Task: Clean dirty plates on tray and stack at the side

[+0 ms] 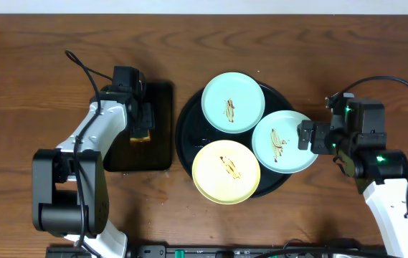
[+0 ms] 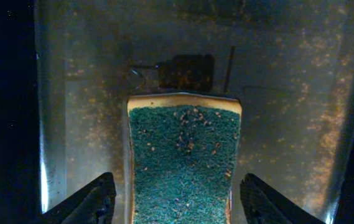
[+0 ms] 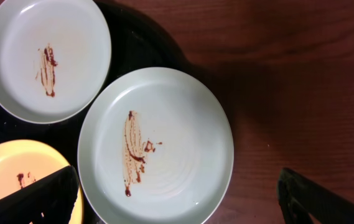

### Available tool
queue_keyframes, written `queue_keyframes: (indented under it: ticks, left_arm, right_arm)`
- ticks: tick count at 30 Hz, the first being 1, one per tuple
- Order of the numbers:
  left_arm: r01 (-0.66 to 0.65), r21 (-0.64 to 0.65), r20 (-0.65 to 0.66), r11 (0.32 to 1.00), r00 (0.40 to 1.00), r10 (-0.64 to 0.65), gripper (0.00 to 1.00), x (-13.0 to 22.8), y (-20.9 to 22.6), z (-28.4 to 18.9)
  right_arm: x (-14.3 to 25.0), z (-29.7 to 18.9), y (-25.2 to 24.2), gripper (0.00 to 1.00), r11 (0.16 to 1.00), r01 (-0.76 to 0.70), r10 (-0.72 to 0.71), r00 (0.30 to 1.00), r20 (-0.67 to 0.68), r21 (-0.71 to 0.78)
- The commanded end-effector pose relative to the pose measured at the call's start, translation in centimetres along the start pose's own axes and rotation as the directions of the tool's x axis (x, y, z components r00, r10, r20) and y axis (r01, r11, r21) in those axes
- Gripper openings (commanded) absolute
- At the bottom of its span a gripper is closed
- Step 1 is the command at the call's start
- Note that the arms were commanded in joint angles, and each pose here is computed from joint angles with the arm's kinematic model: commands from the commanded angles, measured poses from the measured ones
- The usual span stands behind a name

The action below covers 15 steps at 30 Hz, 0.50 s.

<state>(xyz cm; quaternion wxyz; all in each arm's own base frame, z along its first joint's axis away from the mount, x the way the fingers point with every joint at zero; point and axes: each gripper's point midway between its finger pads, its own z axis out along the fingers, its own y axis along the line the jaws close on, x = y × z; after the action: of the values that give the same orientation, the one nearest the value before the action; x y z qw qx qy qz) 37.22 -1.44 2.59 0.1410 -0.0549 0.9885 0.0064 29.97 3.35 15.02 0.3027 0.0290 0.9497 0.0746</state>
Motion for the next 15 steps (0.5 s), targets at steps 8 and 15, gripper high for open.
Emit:
queue_keyframes:
  ticks: [8, 15]
  left_arm:
    - [-0.028, -0.020, -0.017, 0.999, 0.999, 0.028, 0.58, 0.80, -0.18, 0.56]
    - [-0.031, -0.021, -0.021, 0.999, 0.999, 0.031, 0.57, 0.96, -0.25, 0.62]
  right_arm:
    - [-0.63, -0.33, 0.11, 0.99, 1.000, -0.009, 0.009, 1.000, 0.016, 0.004]
    - [-0.63, -0.33, 0.11, 0.99, 1.000, -0.009, 0.009, 1.000, 0.016, 0.004]
